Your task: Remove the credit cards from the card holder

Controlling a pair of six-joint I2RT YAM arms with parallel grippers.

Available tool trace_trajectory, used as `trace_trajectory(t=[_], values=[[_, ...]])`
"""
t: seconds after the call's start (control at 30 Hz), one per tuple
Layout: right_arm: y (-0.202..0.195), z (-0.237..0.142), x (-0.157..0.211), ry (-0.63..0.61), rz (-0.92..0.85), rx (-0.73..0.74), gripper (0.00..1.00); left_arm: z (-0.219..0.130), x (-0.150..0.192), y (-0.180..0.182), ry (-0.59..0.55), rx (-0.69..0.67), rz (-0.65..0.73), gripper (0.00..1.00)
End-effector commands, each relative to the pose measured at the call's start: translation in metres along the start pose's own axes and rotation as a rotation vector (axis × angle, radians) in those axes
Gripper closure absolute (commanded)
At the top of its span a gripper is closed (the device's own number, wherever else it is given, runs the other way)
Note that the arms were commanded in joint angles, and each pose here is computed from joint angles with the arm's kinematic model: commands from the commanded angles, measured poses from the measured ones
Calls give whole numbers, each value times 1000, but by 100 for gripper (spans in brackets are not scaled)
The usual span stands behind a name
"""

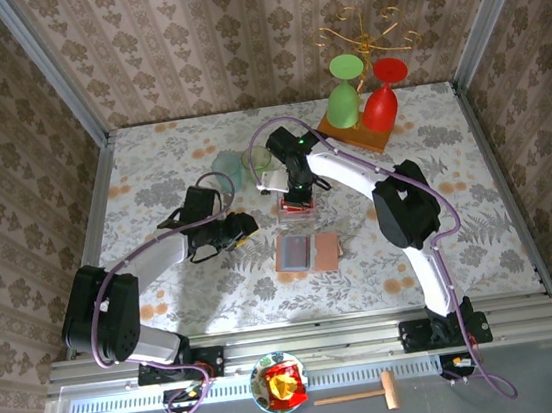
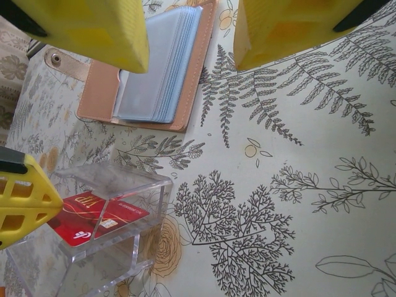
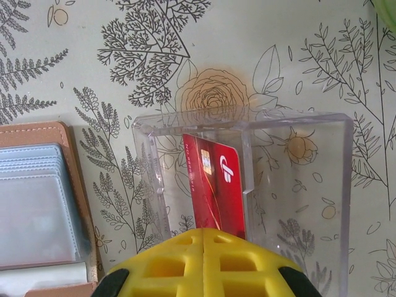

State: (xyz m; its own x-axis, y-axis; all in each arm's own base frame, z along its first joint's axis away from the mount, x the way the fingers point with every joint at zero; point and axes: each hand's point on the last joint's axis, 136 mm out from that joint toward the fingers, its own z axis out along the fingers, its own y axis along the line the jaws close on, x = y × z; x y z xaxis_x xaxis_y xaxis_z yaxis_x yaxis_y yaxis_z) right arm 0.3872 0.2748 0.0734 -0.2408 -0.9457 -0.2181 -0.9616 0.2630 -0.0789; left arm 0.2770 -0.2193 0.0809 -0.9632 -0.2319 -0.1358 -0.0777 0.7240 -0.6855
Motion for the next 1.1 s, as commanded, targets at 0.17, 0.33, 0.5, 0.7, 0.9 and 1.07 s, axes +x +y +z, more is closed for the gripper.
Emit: trace_trajectory(t=[0.17, 0.33, 0.5, 0.7, 0.9, 1.07], values=[[-4, -31, -11, -93, 176, 46, 100, 1, 4, -3, 8, 14, 0, 59], [4, -50, -9, -158, 401, 73, 100, 3, 4, -7, 17, 20, 20, 59], [23, -59, -2, -211, 663, 85, 100, 16, 13, -19, 68, 45, 55, 60], [59, -56, -2, -281, 951, 0, 100, 33, 23, -27, 124, 60, 79, 61], [78, -44, 12, -324, 1229, -73, 100, 45, 35, -22, 160, 64, 67, 61], [85, -43, 25, -315, 1279, -70, 100, 52, 49, -18, 182, 73, 52, 62]])
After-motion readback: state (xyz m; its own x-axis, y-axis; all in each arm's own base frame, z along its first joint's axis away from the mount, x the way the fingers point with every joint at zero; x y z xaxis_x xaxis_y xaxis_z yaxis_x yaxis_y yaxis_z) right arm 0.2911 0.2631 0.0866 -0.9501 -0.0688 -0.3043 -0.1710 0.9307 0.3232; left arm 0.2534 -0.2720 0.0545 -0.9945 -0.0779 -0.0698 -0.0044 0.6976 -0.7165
